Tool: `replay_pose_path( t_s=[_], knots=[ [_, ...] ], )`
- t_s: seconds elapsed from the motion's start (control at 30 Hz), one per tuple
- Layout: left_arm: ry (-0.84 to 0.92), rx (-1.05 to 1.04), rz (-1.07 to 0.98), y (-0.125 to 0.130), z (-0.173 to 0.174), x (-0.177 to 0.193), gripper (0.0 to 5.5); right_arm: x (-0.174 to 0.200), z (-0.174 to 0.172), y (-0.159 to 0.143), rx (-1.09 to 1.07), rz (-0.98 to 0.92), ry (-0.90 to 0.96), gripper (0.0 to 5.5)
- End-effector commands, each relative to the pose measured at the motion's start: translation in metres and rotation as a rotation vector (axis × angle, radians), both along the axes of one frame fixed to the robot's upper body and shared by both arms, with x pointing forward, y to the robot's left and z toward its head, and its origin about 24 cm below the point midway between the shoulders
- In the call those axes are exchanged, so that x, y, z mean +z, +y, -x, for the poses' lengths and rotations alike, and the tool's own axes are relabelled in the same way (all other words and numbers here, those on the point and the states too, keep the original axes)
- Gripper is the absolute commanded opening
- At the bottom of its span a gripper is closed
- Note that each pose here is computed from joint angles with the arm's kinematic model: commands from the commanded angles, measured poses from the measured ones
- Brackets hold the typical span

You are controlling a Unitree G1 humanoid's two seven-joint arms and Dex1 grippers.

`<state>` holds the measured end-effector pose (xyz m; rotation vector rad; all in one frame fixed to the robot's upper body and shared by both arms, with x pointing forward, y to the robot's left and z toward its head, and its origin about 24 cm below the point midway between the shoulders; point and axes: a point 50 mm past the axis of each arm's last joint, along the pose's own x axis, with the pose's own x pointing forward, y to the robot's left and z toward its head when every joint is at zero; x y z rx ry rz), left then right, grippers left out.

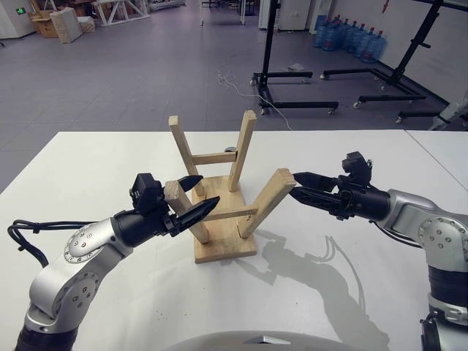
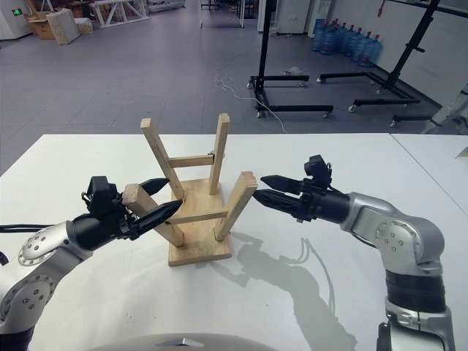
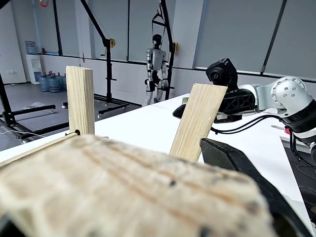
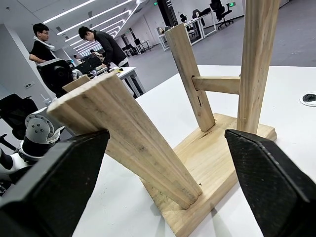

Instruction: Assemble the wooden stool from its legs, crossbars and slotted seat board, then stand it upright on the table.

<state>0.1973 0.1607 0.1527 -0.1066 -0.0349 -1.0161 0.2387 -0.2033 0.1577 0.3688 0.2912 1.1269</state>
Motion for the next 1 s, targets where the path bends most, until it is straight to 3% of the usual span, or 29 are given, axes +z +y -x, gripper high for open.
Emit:
replay_pose_path(
  t_s=[0.03,0.6,0.9,1.0],
  knots=[
    [0.023,-0.055,-0.03,0.0,-0.002,-0.001,3.37,0.004,0.004,0.016,0.102,-0.026,-0.039,4.33],
    [0.089,-0.189,-0.062,-0.02,-0.012,-0.022,3.37,-0.014,0.003,0.072,0.284,0.023,-0.111,4.33],
    [0.11,-0.134,-0.056,-0.02,-0.018,-0.04,3.37,-0.031,0.0,0.038,0.136,0.149,-0.12,4.33],
    [0.027,0.022,0.039,-0.011,-0.03,-0.029,3.37,-0.04,0.001,0.024,0.075,0.204,-0.1,4.33]
  ],
)
